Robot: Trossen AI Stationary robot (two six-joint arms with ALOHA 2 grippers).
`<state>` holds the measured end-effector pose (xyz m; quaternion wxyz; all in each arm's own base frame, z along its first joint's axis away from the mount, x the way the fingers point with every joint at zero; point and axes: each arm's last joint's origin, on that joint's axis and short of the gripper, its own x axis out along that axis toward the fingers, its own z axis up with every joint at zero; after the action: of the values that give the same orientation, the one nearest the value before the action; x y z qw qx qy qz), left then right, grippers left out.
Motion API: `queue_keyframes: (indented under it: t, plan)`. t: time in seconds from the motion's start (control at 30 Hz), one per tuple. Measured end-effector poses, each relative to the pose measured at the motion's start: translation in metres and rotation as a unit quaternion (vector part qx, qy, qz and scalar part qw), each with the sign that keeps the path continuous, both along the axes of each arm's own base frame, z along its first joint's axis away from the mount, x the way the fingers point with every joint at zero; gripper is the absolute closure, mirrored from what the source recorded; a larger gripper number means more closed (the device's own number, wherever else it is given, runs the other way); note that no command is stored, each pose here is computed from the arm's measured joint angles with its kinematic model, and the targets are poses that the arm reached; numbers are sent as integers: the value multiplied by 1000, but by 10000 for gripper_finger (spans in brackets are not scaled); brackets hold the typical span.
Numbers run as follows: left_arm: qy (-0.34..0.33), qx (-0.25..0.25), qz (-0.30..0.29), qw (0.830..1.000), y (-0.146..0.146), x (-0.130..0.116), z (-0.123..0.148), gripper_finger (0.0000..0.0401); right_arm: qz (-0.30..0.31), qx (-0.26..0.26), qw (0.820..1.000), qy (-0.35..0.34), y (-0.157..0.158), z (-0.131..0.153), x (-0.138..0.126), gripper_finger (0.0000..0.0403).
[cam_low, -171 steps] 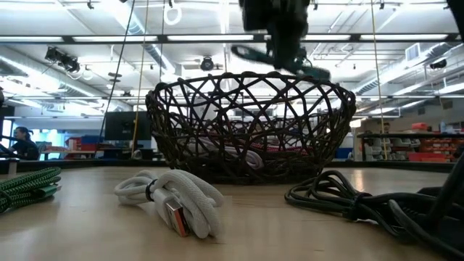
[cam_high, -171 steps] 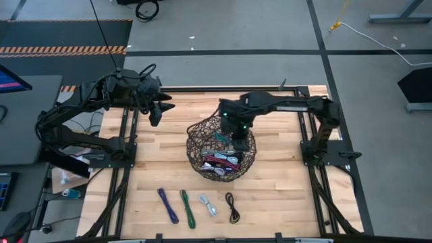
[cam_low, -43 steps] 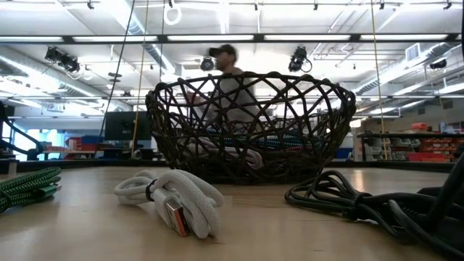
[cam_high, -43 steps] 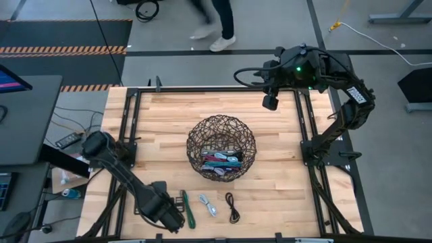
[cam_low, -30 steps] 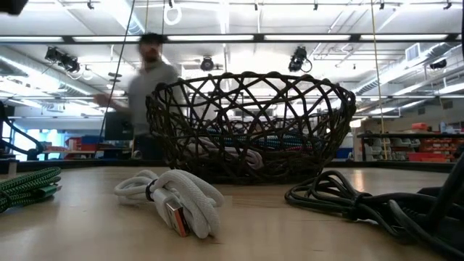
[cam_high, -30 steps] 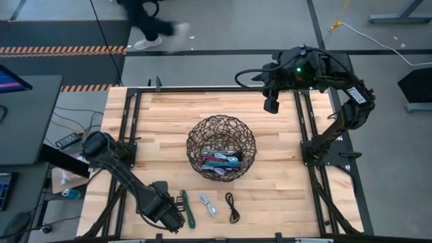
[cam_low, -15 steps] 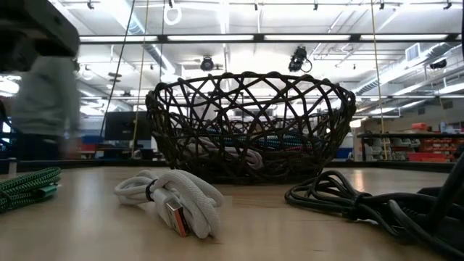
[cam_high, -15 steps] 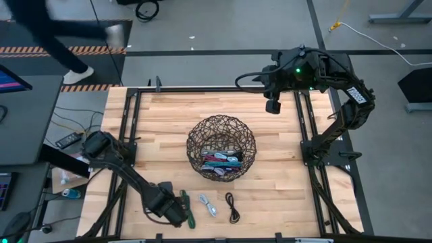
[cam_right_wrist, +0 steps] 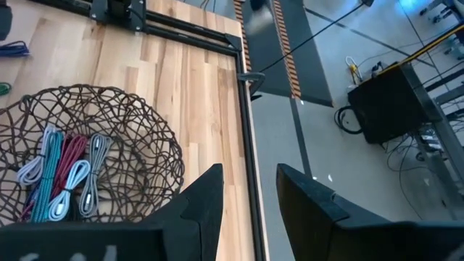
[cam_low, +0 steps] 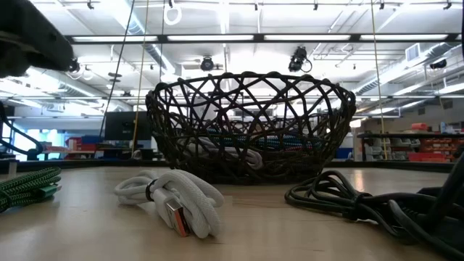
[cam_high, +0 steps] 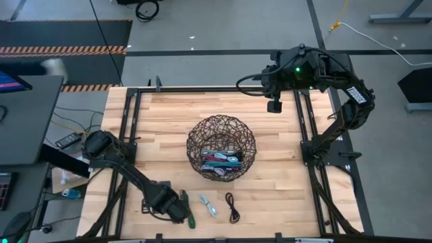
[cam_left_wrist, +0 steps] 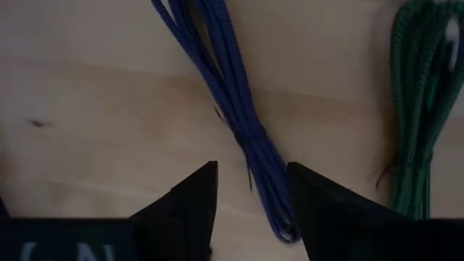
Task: Pick and place USB-C Cables
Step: Put the dark blue charger cable into the black mesh basket
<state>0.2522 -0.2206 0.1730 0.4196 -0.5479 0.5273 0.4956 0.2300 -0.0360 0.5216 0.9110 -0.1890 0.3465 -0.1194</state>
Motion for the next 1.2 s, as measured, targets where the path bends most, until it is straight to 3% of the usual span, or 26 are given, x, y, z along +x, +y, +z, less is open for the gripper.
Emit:
queue_keyframes:
  t: [0.27,0.53,0.73,0.87,1.0,1.2]
  plan:
    - [10,13,4,1000,4,0,-2,229,0,0,1000,0,0,0,0,268]
    - [9,6,1,1000,-6,11,-29,229,0,0,1000,-1,0,0,0,268]
    - [13,7,1,1000,-7,12,-33,231,0,0,1000,0,0,0,0,268]
    - [7,8,1,1000,-7,12,-33,274,-1,1,1000,-1,0,0,0,268]
    - [-8,18,-2,1000,-7,14,-33,368,-1,1,1000,-1,0,0,0,268]
    - [-26,38,-5,999,-5,13,-29,372,-1,1,1000,-1,0,0,0,268]
